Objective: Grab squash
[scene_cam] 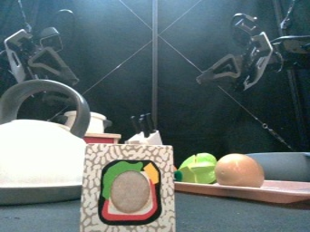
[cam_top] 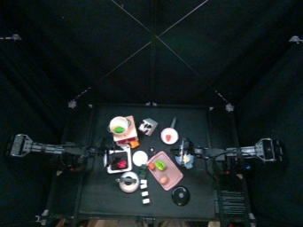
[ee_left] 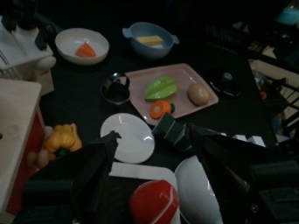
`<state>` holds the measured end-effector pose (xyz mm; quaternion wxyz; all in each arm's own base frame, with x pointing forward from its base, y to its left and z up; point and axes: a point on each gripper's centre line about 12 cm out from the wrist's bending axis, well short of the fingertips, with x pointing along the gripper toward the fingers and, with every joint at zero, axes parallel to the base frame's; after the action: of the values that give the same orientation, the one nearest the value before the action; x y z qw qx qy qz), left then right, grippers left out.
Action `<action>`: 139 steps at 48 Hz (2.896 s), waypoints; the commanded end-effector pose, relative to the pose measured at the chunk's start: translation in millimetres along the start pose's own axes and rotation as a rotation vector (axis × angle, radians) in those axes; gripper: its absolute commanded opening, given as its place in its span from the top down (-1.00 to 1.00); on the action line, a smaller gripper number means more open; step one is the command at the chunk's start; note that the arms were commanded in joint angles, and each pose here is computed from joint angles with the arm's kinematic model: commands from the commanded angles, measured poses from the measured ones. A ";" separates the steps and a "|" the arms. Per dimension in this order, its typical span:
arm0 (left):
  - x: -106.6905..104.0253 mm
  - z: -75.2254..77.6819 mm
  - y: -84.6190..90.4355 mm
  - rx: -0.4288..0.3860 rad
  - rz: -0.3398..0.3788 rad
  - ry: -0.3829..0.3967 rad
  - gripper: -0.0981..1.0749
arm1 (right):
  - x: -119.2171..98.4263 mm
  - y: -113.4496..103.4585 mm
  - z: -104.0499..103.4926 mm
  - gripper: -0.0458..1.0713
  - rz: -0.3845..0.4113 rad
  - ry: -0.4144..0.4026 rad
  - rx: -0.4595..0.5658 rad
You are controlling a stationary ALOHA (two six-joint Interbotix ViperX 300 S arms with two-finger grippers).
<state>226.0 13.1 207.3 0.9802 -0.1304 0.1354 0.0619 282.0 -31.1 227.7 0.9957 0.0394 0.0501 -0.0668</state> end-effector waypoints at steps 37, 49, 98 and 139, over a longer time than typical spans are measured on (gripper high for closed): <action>-30.2 36.4 -31.2 0.185 -0.153 -0.135 -0.83 | 135.2 13.1 6.5 0.88 -0.139 0.030 0.527; -31.1 28.8 -29.7 0.219 -0.152 -0.103 -0.83 | 169.7 4.3 -5.4 0.87 -0.201 0.079 0.617; -31.2 19.1 -26.4 0.218 -0.145 -0.075 -0.83 | 235.4 -45.4 -48.0 -0.94 -0.328 0.247 0.784; -31.3 14.9 -24.8 0.217 -0.142 -0.064 -0.83 | 240.7 -43.0 14.7 -0.93 -0.161 0.534 0.609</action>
<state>201.8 -9.5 230.8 0.9935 -0.0298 0.1078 -0.0192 509.1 -103.2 169.9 0.8650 0.3542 0.3178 -0.1594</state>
